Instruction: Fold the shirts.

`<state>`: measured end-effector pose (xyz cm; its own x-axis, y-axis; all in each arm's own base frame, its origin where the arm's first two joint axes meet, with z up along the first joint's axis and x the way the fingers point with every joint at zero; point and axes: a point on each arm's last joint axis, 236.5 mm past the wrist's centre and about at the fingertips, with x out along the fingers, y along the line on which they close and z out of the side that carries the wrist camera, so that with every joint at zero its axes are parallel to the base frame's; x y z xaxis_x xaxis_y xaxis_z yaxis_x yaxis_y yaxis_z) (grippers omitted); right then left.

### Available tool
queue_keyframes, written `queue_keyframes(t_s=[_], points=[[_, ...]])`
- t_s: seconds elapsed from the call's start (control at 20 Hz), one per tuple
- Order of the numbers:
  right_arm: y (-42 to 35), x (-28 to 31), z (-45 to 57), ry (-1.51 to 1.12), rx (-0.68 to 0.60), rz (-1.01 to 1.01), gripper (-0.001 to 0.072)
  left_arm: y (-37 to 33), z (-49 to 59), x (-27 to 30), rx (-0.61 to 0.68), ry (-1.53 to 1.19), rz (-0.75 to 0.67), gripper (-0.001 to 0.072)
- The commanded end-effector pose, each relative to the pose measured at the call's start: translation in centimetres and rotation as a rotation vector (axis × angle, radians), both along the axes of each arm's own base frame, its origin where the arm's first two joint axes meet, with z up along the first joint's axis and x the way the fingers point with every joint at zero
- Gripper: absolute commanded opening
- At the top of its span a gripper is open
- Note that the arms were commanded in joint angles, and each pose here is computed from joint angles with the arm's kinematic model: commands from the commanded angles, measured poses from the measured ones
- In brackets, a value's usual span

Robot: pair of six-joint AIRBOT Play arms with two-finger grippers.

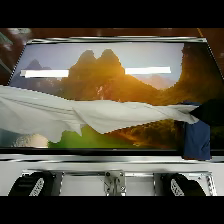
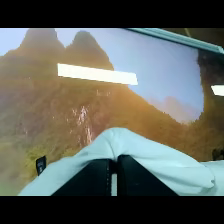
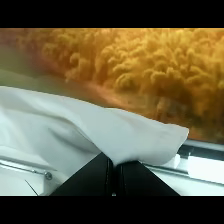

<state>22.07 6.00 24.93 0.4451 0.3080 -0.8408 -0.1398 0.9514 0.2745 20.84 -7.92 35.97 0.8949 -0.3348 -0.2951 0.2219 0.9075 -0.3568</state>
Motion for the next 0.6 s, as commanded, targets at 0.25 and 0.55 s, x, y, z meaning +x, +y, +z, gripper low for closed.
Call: queue_keyframes(t_s=[0.25, 0.55], points=[[1.0, -2.5, 1.5, -0.034, 0.058, -0.053, 0.0059, 3.6, -9.7, -4.5, 0.152, 0.39, 0.095, 0.0039], [0.0, -4.6, -12.7, 0.377, 0.04, -0.073, 0.006, 4.2, -20.4, -3.0, 0.159, 0.588, 0.113, 0.0039]])
